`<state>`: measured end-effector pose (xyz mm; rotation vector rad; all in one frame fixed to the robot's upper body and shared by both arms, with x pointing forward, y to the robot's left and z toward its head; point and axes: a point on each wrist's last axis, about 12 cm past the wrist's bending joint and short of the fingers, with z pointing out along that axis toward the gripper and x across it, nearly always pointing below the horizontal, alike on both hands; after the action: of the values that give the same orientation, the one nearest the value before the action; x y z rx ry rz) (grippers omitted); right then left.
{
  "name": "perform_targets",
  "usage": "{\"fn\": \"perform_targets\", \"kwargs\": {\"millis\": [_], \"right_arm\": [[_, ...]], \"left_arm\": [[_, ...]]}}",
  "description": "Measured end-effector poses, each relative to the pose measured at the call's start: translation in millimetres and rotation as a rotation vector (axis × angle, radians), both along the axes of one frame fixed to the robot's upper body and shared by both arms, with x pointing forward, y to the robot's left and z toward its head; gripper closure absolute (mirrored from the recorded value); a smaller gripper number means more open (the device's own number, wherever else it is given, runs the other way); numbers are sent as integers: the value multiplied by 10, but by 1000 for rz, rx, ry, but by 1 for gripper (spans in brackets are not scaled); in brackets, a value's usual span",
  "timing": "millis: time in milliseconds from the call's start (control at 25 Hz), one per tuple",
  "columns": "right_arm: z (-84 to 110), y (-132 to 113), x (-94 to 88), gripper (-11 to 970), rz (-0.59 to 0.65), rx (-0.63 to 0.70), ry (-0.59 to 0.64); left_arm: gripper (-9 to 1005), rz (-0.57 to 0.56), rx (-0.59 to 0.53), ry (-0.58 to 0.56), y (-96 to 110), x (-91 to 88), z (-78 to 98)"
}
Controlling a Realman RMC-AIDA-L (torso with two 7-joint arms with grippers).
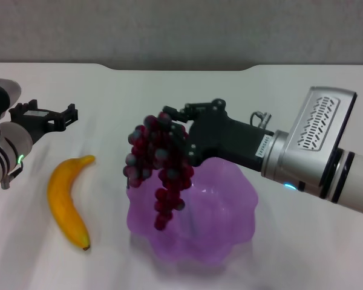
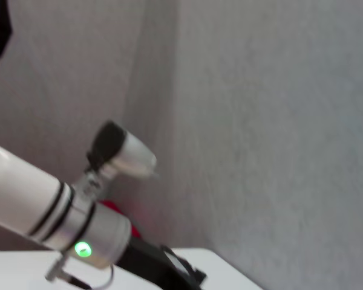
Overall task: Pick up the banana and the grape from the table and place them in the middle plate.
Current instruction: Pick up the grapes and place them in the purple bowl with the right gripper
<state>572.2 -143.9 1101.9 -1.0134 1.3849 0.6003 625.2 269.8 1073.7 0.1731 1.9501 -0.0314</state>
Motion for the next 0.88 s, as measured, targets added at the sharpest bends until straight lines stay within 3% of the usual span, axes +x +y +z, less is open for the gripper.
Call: {"fn": "perform_targets", "kwargs": {"millis": [480, 880], "right_arm": [[-178, 15, -48, 822, 6, -41, 38], [-219, 21, -81, 823, -1, -24, 58]], "left_arm": [[214, -3, 0, -3, -11, 12, 11], [216, -3, 0, -3, -14, 14, 12]]}}
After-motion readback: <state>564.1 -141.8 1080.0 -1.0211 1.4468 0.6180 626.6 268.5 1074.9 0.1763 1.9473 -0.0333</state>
